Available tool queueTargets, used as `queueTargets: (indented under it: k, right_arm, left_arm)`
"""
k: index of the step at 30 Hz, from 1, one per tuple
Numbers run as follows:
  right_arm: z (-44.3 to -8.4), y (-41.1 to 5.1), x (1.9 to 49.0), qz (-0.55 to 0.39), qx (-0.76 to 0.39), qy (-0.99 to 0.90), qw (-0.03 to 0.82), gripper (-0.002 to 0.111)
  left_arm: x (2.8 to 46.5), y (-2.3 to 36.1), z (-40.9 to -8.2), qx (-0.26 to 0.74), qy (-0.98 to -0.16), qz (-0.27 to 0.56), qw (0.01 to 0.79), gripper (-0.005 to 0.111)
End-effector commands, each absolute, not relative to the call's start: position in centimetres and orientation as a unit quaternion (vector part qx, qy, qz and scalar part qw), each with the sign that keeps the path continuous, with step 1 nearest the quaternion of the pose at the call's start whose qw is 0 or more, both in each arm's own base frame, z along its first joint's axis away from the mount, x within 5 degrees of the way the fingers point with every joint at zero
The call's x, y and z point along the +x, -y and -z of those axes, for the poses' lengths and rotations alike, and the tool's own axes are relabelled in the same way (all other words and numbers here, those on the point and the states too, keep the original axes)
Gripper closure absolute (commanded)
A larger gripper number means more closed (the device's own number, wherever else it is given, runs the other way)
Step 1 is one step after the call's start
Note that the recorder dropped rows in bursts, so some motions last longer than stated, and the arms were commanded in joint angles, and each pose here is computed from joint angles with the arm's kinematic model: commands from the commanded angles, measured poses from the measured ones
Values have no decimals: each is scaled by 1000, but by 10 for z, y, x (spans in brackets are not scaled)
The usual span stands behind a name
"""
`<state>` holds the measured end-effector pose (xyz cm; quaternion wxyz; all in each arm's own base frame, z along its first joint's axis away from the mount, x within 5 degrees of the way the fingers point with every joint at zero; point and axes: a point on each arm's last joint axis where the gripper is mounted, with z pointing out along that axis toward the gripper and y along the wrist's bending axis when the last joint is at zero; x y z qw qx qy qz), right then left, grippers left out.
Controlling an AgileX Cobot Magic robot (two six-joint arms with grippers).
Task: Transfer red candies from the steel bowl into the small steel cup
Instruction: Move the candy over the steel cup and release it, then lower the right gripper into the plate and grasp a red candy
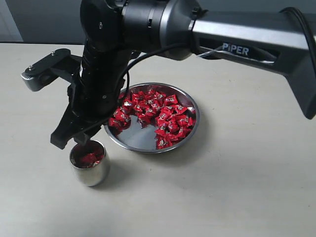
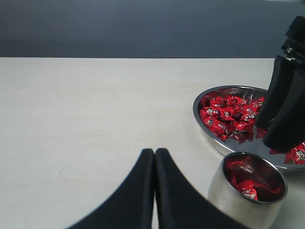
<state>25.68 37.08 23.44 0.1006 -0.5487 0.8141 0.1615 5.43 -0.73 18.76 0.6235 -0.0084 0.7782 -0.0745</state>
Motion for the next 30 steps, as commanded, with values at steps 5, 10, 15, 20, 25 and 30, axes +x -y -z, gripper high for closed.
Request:
queueTargets:
  k: [5, 10, 15, 20, 25, 30]
  right_arm:
    - [-234, -360, 268, -102, -557, -816, 117, 74]
    - [-225, -345, 294, -46, -510, -848, 137, 74]
    - [-194, -330, 322, -16, -473, -872, 123, 74]
    - [-171, -319, 345, -12, -442, -888, 127, 74]
    - [-158, -320, 356, -19, -433, -888, 154, 74]
    - [-151, -322, 360, -22, -432, -885, 169, 74]
  left_arm:
    - [54, 7, -187, -11, -775, 73, 628, 106]
    - [54, 7, -187, -11, -775, 73, 628, 106]
    - [54, 7, -187, -11, -775, 73, 628, 106]
    - [54, 7, -187, -11, -775, 73, 628, 106]
    - [54, 7, -187, -11, -775, 73, 628, 106]
    - [54, 7, -187, -11, -774, 73, 629, 106]
